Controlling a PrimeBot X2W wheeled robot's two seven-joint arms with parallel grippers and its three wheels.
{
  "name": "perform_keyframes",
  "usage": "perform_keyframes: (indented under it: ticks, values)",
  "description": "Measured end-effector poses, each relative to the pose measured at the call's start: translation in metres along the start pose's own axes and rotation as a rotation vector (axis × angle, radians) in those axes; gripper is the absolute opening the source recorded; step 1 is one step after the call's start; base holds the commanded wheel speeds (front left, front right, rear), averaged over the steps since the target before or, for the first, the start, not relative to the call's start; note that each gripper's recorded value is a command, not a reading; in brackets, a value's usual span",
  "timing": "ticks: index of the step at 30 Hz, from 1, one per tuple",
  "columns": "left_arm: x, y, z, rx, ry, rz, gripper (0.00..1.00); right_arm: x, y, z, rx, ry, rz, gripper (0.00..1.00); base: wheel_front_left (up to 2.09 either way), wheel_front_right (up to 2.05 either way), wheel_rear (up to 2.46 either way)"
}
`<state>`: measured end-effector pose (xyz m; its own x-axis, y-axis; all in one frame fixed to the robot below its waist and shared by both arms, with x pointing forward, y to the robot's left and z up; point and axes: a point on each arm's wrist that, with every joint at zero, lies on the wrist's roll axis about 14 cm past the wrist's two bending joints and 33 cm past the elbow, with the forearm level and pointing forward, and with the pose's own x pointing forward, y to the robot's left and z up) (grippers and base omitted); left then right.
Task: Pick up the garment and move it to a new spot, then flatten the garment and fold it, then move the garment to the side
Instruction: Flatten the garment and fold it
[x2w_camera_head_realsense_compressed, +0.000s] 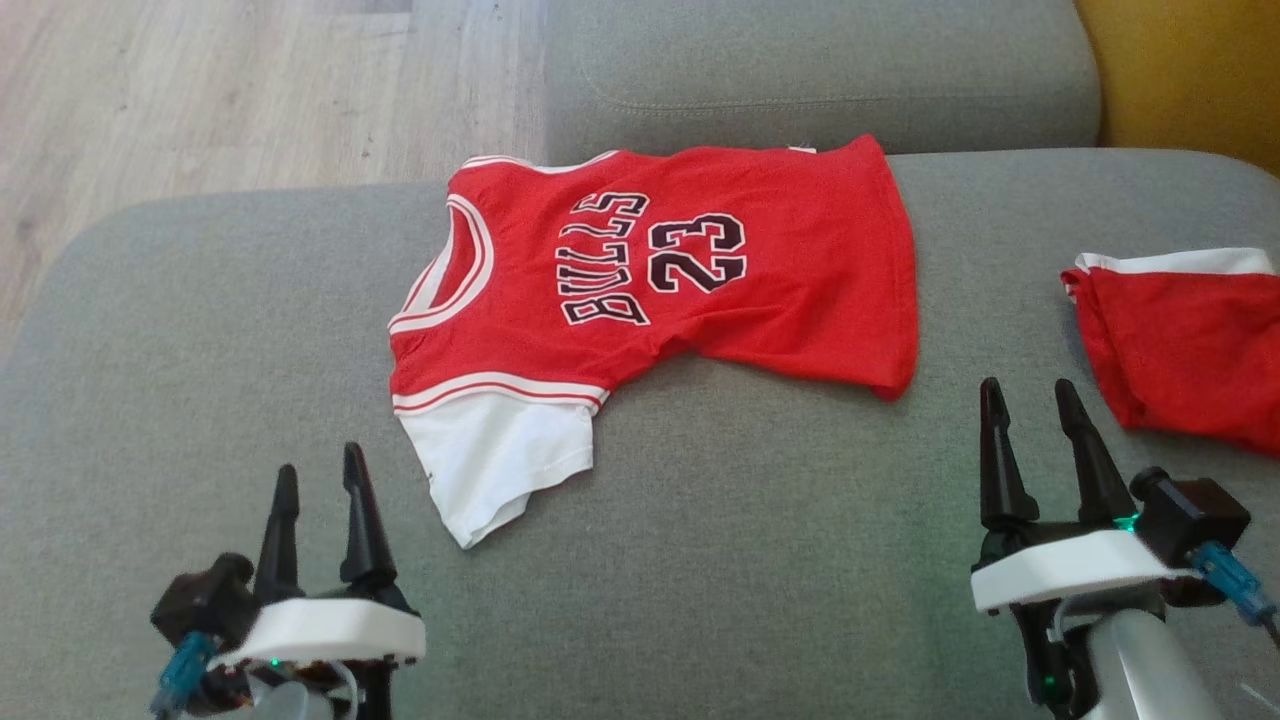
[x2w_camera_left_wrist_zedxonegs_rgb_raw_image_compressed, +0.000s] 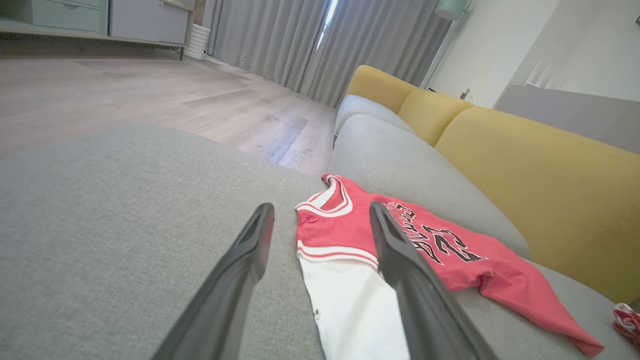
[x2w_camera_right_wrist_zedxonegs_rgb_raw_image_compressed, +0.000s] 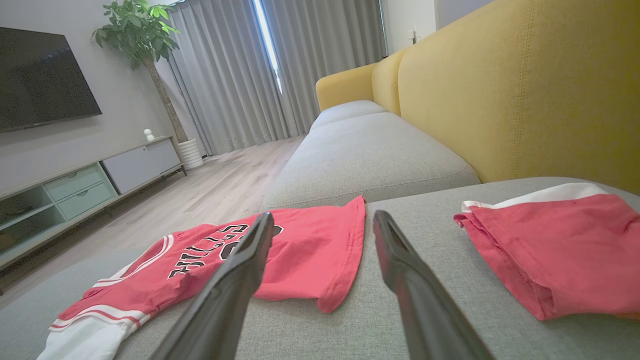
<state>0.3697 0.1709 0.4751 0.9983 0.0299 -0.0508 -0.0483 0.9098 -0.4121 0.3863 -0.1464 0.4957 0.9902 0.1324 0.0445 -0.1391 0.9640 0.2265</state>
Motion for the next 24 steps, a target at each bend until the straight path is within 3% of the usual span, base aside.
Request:
perform_keyframes:
  ticks: [10, 16, 24]
  values:
    - [0.004, -0.009, -0.033, 0.109, 0.107, -0.055, 1.00, 0.006, 0.000, -0.009, 0.002, 0.022, 0.003, 1.00, 0.00, 0.00, 0.00]
    - [0.010, -0.001, -0.086, 0.160, 0.362, -0.027, 1.00, 0.010, -0.002, -0.023, 0.007, 0.060, 0.001, 1.00, 0.00, 0.00, 0.00]
    - [0.015, 0.007, -0.120, 0.186, 0.528, -0.003, 1.00, 0.015, -0.011, -0.029, 0.008, 0.076, -0.024, 1.00, 0.00, 0.00, 0.00]
